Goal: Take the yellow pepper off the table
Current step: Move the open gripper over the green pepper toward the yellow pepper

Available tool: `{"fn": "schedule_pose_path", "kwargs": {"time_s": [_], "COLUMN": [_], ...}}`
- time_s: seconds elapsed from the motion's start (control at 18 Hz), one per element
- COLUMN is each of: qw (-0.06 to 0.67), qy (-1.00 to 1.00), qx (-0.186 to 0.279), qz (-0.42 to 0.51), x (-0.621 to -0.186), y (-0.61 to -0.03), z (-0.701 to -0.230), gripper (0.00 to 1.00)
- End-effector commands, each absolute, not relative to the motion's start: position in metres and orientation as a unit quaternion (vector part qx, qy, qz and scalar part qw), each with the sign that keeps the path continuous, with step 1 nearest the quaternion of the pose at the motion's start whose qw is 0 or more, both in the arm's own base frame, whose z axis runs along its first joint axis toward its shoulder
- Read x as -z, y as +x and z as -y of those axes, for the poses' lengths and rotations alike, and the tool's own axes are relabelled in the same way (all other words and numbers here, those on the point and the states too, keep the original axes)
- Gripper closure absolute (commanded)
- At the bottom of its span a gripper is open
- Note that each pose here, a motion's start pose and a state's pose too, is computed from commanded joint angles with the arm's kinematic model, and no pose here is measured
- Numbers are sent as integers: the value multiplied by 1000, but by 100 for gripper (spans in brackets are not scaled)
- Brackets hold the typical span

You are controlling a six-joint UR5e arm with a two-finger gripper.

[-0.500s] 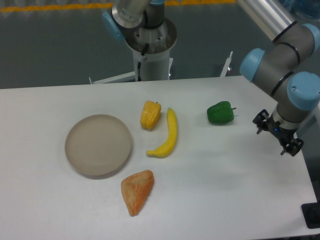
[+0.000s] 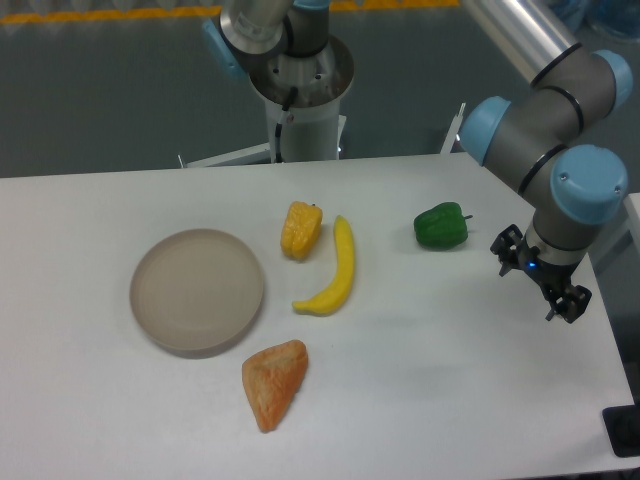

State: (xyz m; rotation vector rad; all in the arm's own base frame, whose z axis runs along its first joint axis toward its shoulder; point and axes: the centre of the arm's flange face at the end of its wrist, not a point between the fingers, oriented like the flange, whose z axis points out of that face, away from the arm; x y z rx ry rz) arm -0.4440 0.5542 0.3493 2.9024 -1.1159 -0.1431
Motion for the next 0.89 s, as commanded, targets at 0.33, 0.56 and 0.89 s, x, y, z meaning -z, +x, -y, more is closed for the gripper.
{"fn": "schedule_pose_path", "kwargs": {"time_s": [0.33, 0.56, 0.89], "qw": [-20, -12, 1], "qy": [954, 975, 990], "qx": [24, 3, -25], "qz": [299, 222, 140], "x": [-364, -371, -353], "y": [-410, -340, -237], "z": [-524, -479, -445], "gripper": [0, 0, 0]}}
